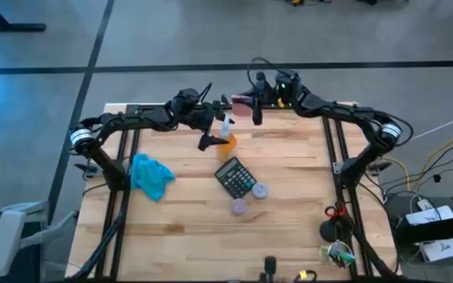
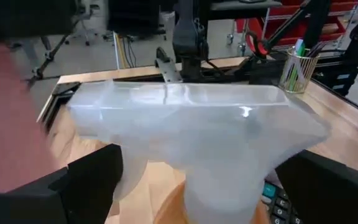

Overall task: Apply microfiber cloth
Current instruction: Spray the back and front of the pink cellphone using the orange spray bottle

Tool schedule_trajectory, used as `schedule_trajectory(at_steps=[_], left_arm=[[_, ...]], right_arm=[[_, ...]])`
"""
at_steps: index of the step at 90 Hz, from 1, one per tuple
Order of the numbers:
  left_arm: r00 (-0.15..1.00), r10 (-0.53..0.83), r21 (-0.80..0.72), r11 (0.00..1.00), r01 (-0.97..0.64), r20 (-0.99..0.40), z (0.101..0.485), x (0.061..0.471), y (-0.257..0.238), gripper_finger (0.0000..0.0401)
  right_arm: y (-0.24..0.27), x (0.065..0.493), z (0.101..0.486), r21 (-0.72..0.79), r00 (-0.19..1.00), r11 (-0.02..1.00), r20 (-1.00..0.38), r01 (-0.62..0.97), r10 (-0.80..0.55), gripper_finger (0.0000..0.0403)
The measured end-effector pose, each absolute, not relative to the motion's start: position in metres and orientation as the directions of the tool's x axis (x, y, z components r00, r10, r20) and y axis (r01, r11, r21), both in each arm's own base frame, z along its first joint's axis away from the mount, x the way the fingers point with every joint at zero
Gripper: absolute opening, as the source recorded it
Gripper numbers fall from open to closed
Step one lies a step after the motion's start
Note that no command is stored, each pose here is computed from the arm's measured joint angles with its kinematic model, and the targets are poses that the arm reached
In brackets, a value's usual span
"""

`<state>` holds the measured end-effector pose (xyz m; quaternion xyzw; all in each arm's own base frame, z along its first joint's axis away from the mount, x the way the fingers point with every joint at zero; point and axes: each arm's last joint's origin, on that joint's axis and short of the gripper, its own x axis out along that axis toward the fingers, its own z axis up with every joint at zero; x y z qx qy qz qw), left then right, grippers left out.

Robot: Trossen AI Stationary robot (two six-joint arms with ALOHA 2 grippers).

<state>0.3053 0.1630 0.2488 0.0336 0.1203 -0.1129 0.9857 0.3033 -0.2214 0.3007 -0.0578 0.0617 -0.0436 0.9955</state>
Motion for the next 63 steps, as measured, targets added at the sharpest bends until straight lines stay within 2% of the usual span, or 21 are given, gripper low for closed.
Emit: schedule_trajectory(at_steps=[23, 38, 47, 63], left_arm=[[0.944, -0.191, 0.025, 0.978, 0.206, -0.270, 0.249, 0.303, 0.162, 0.0382], [0.953, -0.123, 0.052, 0.988, 0.142, -0.278, 0.252, 0.303, 0.162, 0.0382], [0.951, -0.123, 0.015, 0.991, 0.133, -0.282, 0.251, 0.303, 0.161, 0.0382], [0.950, -0.138, 0.009, 0.989, 0.146, -0.280, 0.252, 0.306, 0.157, 0.0349]], right_arm=[[-0.230, 0.317, 0.317, -0.150, 0.995, 0.989, -0.095, 0.020, -0.034, 0.0014], [-0.230, 0.318, 0.320, -0.156, 0.995, 0.988, -0.096, -0.007, -0.008, 0.0014], [-0.227, 0.320, 0.320, -0.161, 0.995, 0.986, -0.091, -0.042, 0.028, 0.0014], [-0.222, 0.323, 0.321, -0.185, 0.995, 0.981, -0.087, -0.056, 0.040, 0.0014]])
